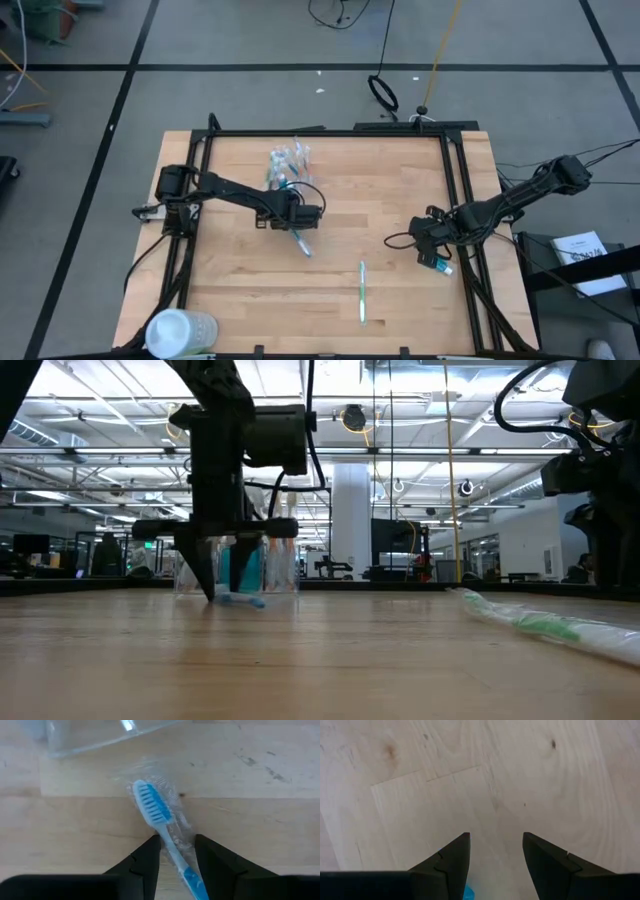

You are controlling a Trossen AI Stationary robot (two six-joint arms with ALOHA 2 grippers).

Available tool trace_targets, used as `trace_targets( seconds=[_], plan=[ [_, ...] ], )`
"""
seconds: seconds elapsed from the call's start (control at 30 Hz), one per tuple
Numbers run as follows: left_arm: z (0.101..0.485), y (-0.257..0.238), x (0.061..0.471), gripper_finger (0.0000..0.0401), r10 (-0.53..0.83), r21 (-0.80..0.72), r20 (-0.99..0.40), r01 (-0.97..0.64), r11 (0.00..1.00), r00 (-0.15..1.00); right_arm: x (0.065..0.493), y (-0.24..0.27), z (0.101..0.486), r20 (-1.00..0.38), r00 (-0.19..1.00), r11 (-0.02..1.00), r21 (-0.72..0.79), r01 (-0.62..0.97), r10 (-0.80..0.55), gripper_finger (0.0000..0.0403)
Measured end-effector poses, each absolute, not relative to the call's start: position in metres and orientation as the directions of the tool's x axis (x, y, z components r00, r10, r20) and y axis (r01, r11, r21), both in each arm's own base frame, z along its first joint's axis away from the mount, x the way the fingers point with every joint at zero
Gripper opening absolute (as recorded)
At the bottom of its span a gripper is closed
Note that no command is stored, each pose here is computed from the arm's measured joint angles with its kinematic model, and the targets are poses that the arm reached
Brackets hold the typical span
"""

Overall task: Pick & Place toothbrushing station
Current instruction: Put the blue toothbrush into the transparent organizer

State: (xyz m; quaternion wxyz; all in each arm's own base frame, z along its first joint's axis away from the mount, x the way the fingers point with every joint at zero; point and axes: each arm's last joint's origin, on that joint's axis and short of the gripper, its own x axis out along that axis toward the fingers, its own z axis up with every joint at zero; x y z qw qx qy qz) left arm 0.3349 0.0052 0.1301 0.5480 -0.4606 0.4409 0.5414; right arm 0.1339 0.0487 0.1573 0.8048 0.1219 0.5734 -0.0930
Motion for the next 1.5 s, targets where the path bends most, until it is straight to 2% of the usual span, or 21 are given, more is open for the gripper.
trace_targets(
  seconds=[0.1,0.33,0.47,0.57,0.67,0.8,0.9,0.97,1.1,1.23,1.37,1.5],
  plan=[
    [0.130,0.006,0.335,0.0107,0.196,-0.015,-0.980,-0.999,0.039,0.023,0.134,0.049,0.157,-0.945,0.326,0.954,0.089,0.286,-0.010,0.0173],
    [0.132,0.001,0.334,0.0013,0.240,0.005,-0.970,-0.989,0.150,0.032,0.134,0.049,0.157,-0.945,0.327,0.954,0.089,0.286,-0.010,0.0173],
    [0.144,-0.015,0.331,0.0020,0.307,-0.021,-0.948,-0.977,0.210,0.087,0.134,0.049,0.158,-0.943,0.332,0.954,0.090,0.286,-0.010,0.0173],
    [0.174,-0.028,0.323,0.0025,0.402,-0.076,-0.899,-0.964,0.256,0.177,0.135,0.049,0.158,-0.942,0.334,0.954,0.090,0.286,-0.012,0.0173],
    [0.205,-0.039,0.309,0.0012,0.565,-0.086,-0.788,-0.952,0.295,0.246,0.136,0.049,0.158,-0.938,0.346,0.953,0.098,0.285,-0.007,0.0173],
    [0.248,-0.055,0.288,0.0010,0.768,-0.127,-0.518,-0.921,0.368,0.378,0.140,0.050,0.160,-0.918,0.397,0.956,0.109,0.274,-0.009,0.0173],
    [0.272,-0.062,0.274,0.0023,0.861,0.009,-0.302,-0.902,0.431,0.408,0.145,0.051,0.162,-0.891,0.453,0.962,0.104,0.254,-0.024,0.0173],
    [0.283,-0.062,0.268,0.0024,0.897,0.098,-0.195,-0.903,0.419,0.396,0.149,0.052,0.164,-0.871,0.492,0.967,0.117,0.227,-0.010,0.0173],
    [0.292,-0.055,0.264,0.0009,0.943,0.143,-0.050,-0.932,0.333,0.329,0.157,0.056,0.169,-0.818,0.575,0.971,0.155,0.182,0.023,0.0173],
    [0.279,-0.042,0.268,0.0010,0.963,0.124,-0.026,-0.955,0.270,0.269,0.164,0.058,0.174,-0.764,0.643,0.974,0.179,0.138,0.049,0.0173],
    [0.246,-0.026,0.267,0.0020,0.977,0.093,-0.021,-0.973,0.211,0.210,0.167,0.059,0.177,-0.737,0.673,0.972,0.199,0.127,0.062,0.0173],
    [0.217,-0.014,0.261,0.0007,0.987,0.086,-0.001,-0.983,0.162,0.163,0.167,0.060,0.178,-0.732,0.678,0.971,0.201,0.127,0.063,0.0173]
  ],
)
